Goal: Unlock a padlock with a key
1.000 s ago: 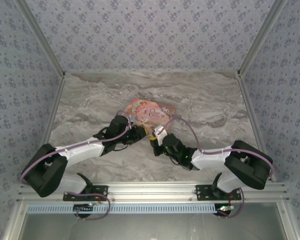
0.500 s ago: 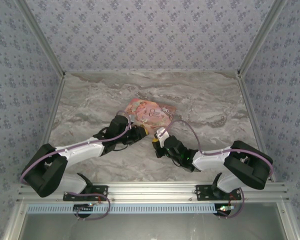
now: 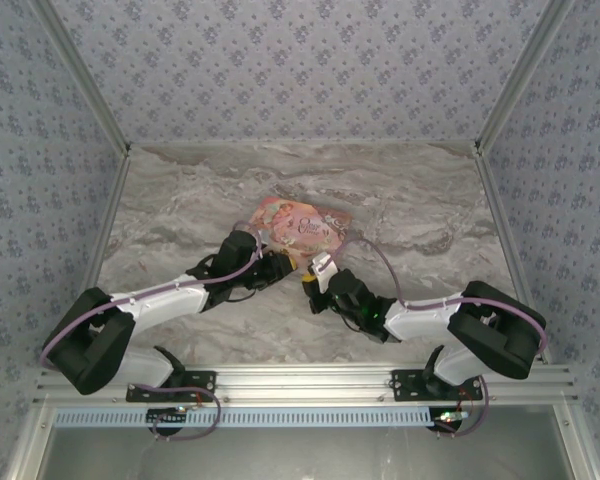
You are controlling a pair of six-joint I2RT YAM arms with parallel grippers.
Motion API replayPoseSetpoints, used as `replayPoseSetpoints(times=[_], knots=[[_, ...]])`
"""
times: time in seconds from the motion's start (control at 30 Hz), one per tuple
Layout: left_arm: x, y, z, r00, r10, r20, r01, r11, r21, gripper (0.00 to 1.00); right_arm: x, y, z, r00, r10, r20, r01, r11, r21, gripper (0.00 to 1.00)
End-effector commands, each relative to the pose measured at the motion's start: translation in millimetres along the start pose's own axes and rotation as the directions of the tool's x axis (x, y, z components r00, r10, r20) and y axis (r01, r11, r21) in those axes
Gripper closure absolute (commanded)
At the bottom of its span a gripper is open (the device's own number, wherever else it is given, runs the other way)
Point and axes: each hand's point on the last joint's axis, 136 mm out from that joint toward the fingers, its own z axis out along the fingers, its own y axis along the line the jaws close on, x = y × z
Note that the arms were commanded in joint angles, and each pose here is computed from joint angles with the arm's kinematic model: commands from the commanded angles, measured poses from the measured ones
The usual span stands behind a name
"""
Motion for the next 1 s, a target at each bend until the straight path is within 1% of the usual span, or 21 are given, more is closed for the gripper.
replayPoseSetpoints(times=[0.0,0.33,0.97], knots=[[-5.1,-36.9,-8.4,1.0,0.013,0.003,-0.014,0.994,0.112,0.84,-20.2,4.6,2.5,0.998,0.026,0.053,-0.024,0.999,-0.023,1.0],[-4.4,-38.8,-8.8,1.0,0.012,-0.003,-0.011,0.993,0.12,0.84,-24.8,1.9,4.0,0.997,0.035,0.068,-0.034,0.999,-0.022,1.0],[-4.1,-57.7,-13.4,0.999,-0.023,-0.024,0.027,0.98,0.195,0.85,-36.7,1.1,4.9,0.991,0.057,0.118,-0.051,0.997,-0.055,1.0]])
